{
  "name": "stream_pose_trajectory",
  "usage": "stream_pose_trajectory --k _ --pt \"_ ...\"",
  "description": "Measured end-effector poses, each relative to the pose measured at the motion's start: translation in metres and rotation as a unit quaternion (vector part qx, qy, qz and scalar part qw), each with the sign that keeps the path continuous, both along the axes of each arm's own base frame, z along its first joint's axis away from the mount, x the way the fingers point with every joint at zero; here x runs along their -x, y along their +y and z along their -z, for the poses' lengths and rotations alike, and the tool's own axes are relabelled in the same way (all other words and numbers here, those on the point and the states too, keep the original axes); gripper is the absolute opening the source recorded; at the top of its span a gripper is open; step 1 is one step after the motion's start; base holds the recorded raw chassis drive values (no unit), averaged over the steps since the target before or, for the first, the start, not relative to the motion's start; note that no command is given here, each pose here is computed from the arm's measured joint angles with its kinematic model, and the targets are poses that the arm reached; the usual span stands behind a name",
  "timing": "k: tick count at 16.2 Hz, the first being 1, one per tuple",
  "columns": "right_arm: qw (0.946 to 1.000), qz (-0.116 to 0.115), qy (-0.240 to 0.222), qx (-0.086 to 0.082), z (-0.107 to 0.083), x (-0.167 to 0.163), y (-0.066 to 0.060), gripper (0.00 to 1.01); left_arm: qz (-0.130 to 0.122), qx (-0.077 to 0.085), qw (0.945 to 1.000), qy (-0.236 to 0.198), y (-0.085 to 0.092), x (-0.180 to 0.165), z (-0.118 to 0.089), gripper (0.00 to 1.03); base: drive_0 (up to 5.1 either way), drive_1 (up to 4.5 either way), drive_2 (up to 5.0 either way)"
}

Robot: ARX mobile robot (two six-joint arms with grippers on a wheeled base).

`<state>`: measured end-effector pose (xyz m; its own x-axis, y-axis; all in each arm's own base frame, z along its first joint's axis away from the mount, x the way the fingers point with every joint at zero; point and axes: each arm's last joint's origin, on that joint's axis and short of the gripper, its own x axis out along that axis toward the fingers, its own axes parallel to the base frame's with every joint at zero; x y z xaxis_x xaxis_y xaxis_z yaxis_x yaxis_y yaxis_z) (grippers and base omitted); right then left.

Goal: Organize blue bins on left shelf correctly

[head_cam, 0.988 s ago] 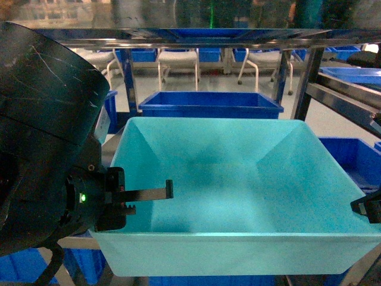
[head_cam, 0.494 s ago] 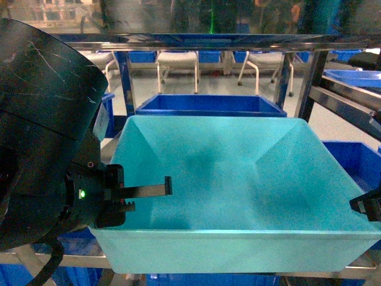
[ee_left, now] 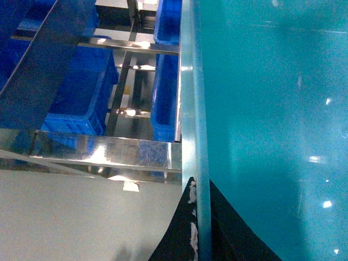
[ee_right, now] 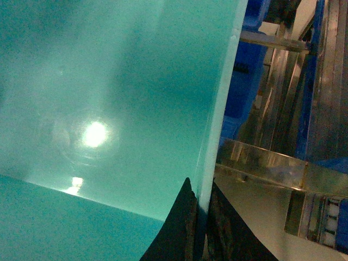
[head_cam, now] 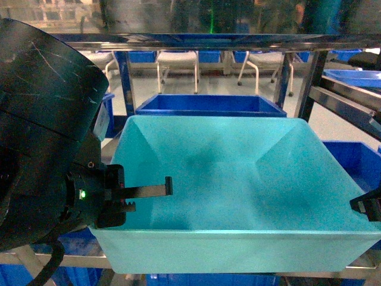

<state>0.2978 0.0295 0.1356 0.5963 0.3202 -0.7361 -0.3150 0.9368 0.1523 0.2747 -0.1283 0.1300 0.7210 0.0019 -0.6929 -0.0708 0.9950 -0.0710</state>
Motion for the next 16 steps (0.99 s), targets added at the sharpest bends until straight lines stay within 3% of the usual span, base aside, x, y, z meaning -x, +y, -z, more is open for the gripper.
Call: stream_pose_trajectory --k 11,13,16 --pt "1.0 0.0 0.002 0.001 0.0 0.0 0.0 0.02 0.0 0.0 1.0 0.0 0.0 0.0 0.0 0.02 0.0 0.0 0.0" --pt "0.9997 -0.006 0.019 -0.015 0.005 -0.014 -0.009 0.02 0.001 0.0 1.0 0.001 -0.001 0.0 0.0 0.02 0.0 0.0 0.0" --pt "0.9993 -0.013 0.032 -0.016 0.014 -0.038 -0.011 0.02 0.004 -0.007 1.0 -0.002 -0.005 -0.024 0.005 0.02 0.0 0.0 0.0"
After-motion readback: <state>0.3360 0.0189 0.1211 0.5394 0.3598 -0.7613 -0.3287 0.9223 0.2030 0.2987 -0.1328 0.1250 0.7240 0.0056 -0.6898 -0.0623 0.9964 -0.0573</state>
